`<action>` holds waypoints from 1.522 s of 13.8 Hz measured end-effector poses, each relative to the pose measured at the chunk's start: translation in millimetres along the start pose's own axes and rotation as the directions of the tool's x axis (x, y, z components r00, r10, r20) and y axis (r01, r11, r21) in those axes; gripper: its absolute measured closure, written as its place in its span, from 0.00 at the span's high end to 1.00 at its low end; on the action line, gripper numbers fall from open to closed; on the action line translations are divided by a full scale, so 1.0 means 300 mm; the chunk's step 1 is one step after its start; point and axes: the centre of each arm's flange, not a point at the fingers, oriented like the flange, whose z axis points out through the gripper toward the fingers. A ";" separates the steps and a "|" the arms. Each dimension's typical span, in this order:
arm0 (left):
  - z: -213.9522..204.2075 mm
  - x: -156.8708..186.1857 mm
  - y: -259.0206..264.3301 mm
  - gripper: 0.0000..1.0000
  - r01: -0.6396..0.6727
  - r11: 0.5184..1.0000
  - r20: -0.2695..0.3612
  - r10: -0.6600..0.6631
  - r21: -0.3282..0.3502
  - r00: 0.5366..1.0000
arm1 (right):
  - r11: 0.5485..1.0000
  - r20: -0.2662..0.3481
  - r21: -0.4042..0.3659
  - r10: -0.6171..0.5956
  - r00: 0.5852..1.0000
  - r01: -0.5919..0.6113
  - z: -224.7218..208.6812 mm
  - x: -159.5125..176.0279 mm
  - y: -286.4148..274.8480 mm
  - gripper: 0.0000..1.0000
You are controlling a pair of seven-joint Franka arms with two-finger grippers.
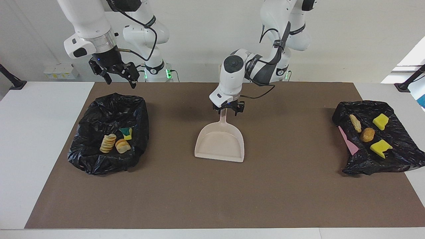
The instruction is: Sweep and dump trash in bin
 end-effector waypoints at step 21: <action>-0.640 0.168 -1.220 1.00 0.110 0.993 -0.169 -0.117 -0.048 0.979 | 1.000 0.000 -0.001 0.003 1.000 -0.003 0.000 0.001 0.006 1.00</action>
